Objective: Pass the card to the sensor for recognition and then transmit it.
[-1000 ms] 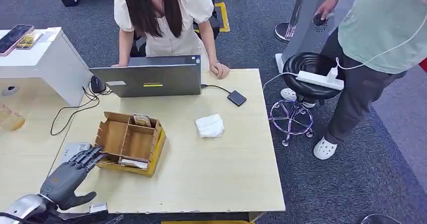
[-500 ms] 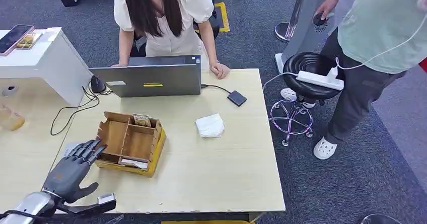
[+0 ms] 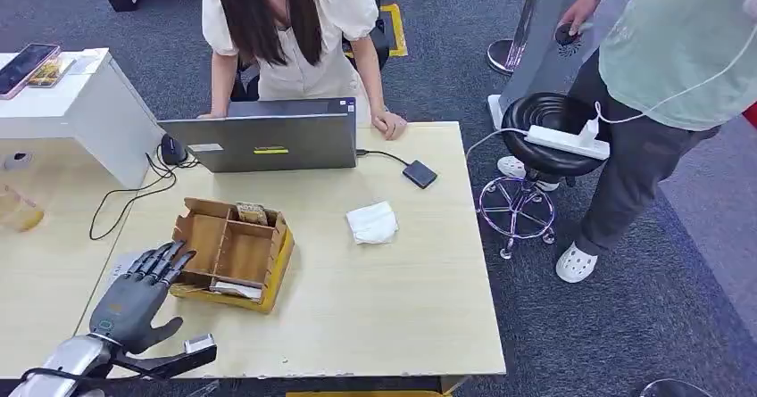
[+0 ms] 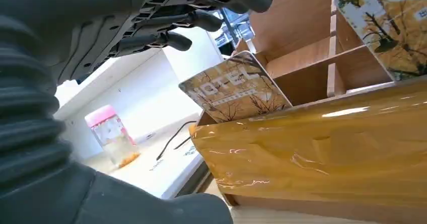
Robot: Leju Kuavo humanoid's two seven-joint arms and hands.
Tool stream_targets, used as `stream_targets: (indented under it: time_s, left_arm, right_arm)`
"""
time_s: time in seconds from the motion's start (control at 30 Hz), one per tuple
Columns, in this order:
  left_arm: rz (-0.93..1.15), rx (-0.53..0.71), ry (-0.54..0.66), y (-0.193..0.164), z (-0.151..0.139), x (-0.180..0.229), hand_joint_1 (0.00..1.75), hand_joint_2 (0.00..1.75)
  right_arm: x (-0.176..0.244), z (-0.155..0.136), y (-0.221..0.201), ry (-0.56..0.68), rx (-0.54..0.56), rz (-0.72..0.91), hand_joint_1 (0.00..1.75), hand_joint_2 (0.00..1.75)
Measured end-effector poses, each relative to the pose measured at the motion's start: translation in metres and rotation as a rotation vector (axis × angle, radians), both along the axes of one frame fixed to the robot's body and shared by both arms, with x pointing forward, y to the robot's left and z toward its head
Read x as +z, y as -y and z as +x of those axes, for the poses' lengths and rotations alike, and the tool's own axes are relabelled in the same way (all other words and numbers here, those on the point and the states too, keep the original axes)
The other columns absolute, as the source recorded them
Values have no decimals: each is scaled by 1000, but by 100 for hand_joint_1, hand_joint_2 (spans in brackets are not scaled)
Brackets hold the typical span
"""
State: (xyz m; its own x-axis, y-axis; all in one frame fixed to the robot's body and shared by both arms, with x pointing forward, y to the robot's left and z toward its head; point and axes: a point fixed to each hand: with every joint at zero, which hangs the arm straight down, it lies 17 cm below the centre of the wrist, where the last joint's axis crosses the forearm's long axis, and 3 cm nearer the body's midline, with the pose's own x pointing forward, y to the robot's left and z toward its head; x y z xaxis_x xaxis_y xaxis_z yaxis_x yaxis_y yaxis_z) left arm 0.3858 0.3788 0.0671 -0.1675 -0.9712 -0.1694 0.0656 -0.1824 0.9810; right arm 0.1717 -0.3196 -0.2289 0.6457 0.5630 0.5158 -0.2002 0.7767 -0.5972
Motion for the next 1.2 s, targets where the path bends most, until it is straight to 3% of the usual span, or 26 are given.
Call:
stream_targets:
  time_s: [0.03, 0.07, 0.1, 0.5, 0.53, 0.6, 0.63, 0.67, 0.7, 0.73, 0.77, 1.03, 1.2]
  left_arm:
    - [-1, -1, 0, 0, 0, 0, 154, 175]
    - [-1, -1, -1, 0, 0, 0, 155, 175]
    - [-1, -2, -1, 0, 0, 0, 175, 175]
    - [-1, 9, 4, -5, 3, 2, 175, 175]
    - [-1, 10, 4, -5, 4, 3, 164, 175]
    - [-1, 11, 3, -5, 4, 2, 120, 175]
    - [-1, 11, 3, -5, 4, 2, 106, 175]
    - [-1, 11, 3, -6, 4, 2, 129, 175]
    - [-1, 11, 3, -6, 4, 2, 134, 175]
    - [-2, 11, 2, -6, 4, 2, 126, 175]
    - [-1, 11, 1, -5, 4, 1, 143, 175]
    - [-6, 7, 0, -3, 7, 1, 150, 175]
    - [-42, 5, 7, -1, 9, 5, 173, 175]
  right_arm:
    - [0, 0, 0, 0, 0, 0, 0, 0]
    - [0, 0, 0, 0, 0, 0, 0, 0]
    - [0, 0, 0, 0, 0, 0, 0, 0]
    - [0, 0, 1, 0, -4, 0, 0, 0]
    - [0, 0, 1, 0, -3, 0, 0, 0]
    - [0, 0, 1, 0, -3, 0, 0, 0]
    - [0, 0, 1, 0, -4, 0, 0, 0]
    - [0, 0, 1, 0, -4, 0, 0, 0]
    - [0, 0, 1, 0, -3, 0, 0, 0]
    - [0, 0, 1, 0, -4, 0, 0, 0]
    - [0, 0, 1, 0, -3, 0, 0, 0]
    - [0, 0, 1, 0, -3, -1, 0, 0]
    - [0, 0, 1, 0, -3, -1, 0, 0]
